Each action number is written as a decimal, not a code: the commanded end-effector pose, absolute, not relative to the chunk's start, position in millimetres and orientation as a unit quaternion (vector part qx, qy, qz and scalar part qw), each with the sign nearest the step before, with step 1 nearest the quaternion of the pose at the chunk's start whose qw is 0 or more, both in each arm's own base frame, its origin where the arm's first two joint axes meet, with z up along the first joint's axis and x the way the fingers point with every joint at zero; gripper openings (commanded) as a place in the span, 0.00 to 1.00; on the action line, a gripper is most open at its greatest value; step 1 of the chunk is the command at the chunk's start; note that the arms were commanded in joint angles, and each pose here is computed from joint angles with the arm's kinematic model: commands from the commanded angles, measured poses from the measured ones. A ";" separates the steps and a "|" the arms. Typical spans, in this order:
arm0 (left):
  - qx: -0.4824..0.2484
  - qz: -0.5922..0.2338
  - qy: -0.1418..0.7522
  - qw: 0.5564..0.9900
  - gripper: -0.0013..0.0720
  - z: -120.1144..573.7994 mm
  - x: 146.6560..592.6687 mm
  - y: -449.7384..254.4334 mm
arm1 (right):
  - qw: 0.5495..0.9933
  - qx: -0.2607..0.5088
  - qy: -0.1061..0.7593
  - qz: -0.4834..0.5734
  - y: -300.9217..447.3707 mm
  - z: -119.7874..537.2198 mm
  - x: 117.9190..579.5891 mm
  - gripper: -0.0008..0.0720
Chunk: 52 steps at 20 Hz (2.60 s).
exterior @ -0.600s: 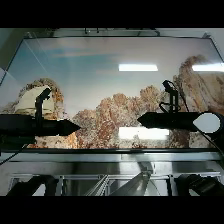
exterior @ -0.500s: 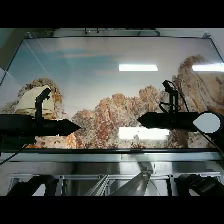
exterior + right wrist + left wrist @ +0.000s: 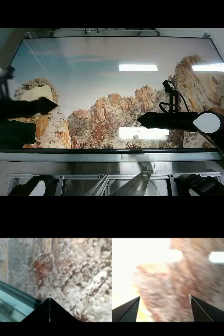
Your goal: Fold the shirts.
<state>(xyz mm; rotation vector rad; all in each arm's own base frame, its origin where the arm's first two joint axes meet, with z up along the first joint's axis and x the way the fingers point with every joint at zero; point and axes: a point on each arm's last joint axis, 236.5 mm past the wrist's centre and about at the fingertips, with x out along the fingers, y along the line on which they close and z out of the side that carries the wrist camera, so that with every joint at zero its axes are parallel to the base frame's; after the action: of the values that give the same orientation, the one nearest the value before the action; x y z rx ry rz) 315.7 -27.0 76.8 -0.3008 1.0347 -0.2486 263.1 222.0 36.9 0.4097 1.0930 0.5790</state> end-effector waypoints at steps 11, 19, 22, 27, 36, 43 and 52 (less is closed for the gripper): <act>-0.222 0.029 0.626 0.747 1.00 -70.9 390.0 174.6 | 0.795 0.190 0.509 0.269 222.0 36.6 262.8 0.04; -0.184 -0.072 0.706 0.681 0.15 -127.4 421.6 91.9 | 0.795 0.190 0.509 0.270 222.0 36.6 262.8 0.04; -0.164 -0.101 0.711 0.676 0.04 -114.3 429.9 67.1 | 0.795 0.190 0.509 0.269 222.0 36.6 262.8 0.04; -0.204 -0.306 0.638 0.677 0.04 -12.0 453.7 -86.5 | 0.795 0.190 0.509 0.269 222.0 36.6 262.8 0.04; -0.031 -0.480 0.619 0.621 0.05 21.1 353.8 -333.1 | 0.795 0.190 0.508 0.269 222.0 36.7 262.9 0.04; -0.010 -0.487 0.647 0.586 1.00 5.8 308.2 -379.6 | 0.795 0.191 0.509 0.270 222.3 36.9 262.8 0.04; -0.054 -0.327 0.678 0.657 1.00 65.8 339.5 -188.7 | 0.799 0.226 0.520 0.202 166.3 27.6 289.6 0.89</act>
<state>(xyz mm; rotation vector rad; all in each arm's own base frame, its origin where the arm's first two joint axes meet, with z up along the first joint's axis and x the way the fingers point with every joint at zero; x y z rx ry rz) 337.5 -261.7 68.4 -0.1156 1.5080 -0.9394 275.9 194.0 33.7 0.4487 1.1100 0.5073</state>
